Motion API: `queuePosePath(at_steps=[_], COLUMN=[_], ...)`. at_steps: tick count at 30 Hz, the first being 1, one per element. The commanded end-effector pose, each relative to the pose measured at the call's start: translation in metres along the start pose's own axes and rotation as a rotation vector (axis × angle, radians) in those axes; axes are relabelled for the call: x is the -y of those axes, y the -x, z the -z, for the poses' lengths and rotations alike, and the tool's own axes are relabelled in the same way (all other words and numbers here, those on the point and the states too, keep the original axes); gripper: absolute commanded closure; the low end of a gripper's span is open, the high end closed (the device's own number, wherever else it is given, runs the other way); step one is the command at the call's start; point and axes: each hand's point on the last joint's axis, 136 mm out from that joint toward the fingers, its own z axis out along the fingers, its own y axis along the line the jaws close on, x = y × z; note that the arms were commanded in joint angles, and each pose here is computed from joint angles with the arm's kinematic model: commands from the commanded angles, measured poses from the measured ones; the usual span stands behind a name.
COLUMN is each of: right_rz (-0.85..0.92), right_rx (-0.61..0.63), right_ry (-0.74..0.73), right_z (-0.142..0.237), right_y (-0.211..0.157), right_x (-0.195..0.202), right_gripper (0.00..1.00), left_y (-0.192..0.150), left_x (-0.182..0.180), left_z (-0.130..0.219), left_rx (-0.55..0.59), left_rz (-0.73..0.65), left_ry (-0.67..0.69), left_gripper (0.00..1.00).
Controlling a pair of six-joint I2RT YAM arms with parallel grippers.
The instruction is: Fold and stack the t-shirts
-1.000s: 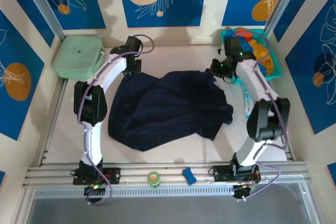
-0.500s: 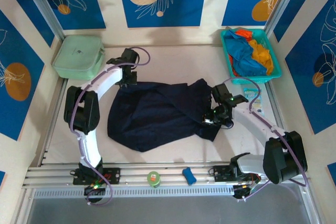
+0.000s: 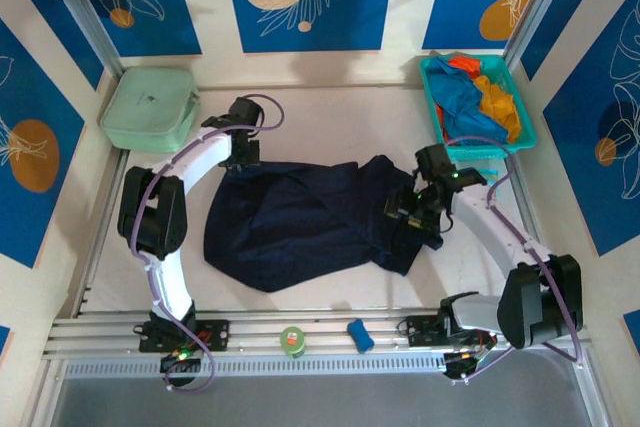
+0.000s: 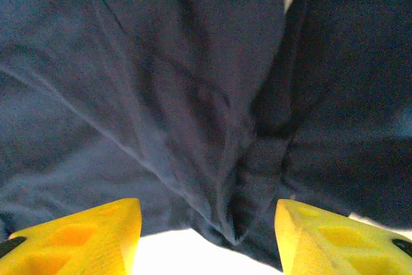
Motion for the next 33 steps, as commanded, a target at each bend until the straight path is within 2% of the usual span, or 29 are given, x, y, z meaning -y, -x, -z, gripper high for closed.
queuePosePath(at_steps=[1, 5, 8, 17, 26, 28, 32, 33], right_rz=[-0.011, -0.059, -0.085, -0.133, -0.141, -0.141, -0.097, -0.076], right_rx=[0.035, 0.035, 0.006, -0.054, -0.082, -0.081, -0.046, -0.024], right_ry=[0.024, 0.025, 0.005, 0.018, 0.028, 0.03, 0.039, 0.031], right_z=[0.008, -0.002, -0.018, -0.057, -0.077, -0.079, -0.073, -0.066], right_y=[0.031, 0.067, 0.079, 0.083, 0.089, 0.093, 0.112, 0.12], right_x=[-0.001, 0.004, 0.01, 0.014, 0.013, 0.012, 0.003, 0.001], right_gripper=[0.42, 0.46, 0.47, 0.51, 0.63, 0.7, 1.0, 1.0], left_y=[0.004, 0.002, 0.001, 0.0, -0.002, -0.003, 0.001, 0.004], left_x=[-0.002, 0.0, 0.001, 0.002, 0.004, 0.003, 0.001, 0.0], left_z=[0.011, 0.01, 0.008, 0.005, 0.004, 0.005, 0.011, 0.013], left_rx=[0.024, 0.018, 0.013, 0.001, -0.003, -0.003, 0.018, 0.027], left_rz=[0.04, 0.042, 0.044, 0.041, 0.052, 0.054, 0.059, 0.06], left_ry=[-0.025, -0.034, -0.037, -0.037, -0.047, -0.046, -0.044, -0.041], left_gripper=[1.0, 1.0, 1.0, 1.0, 1.0, 1.0, 1.0, 1.0])
